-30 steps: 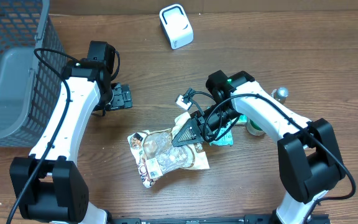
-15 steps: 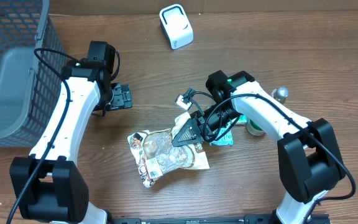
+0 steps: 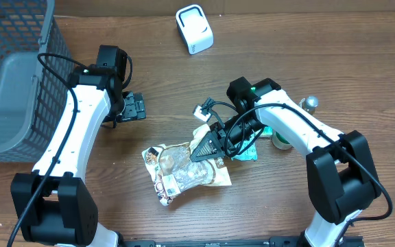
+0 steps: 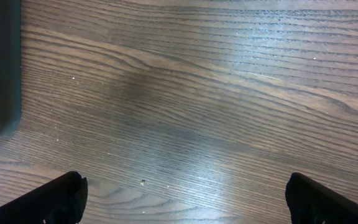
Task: Scan the item barcode
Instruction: 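Grasp the snack bag corner with the right gripper and lift it, then hold the snack bag up against the white scanner face, then lower the snack bag with the right gripper onto the table centre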
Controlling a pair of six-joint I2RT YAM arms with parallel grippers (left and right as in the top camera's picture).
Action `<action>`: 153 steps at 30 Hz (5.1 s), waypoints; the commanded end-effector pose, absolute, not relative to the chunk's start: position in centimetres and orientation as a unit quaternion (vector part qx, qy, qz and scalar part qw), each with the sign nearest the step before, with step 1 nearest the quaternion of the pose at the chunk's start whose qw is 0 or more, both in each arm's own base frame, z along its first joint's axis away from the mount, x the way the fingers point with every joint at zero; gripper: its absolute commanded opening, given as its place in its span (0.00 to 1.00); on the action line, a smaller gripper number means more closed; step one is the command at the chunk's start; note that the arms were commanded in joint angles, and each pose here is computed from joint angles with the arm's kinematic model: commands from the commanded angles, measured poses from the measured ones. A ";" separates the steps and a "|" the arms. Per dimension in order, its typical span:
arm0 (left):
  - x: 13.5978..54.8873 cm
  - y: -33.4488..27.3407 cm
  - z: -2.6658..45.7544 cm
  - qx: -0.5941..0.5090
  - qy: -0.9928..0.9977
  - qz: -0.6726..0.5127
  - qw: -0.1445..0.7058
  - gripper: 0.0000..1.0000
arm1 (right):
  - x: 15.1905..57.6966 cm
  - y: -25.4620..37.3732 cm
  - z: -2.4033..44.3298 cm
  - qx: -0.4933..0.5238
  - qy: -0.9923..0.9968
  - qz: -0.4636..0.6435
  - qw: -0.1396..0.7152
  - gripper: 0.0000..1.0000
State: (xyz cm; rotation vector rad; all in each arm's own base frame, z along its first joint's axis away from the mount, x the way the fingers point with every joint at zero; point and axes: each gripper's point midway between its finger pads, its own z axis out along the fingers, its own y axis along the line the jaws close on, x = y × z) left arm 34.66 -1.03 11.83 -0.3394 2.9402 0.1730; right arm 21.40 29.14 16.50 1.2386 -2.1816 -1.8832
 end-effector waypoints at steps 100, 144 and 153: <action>34.7 -0.8 11.8 -0.121 0.986 0.063 0.091 1.00 | 55.1 28.6 28.2 0.321 -0.728 0.029 -0.605 0.04; 34.7 -0.8 11.8 -0.121 0.986 0.063 0.091 1.00 | 39.2 20.4 12.5 -0.039 -0.987 -0.093 -0.121 0.87; 34.7 -0.8 11.8 -0.121 0.986 0.063 0.091 1.00 | 40.3 17.0 12.6 -0.054 -0.985 0.002 -0.161 1.00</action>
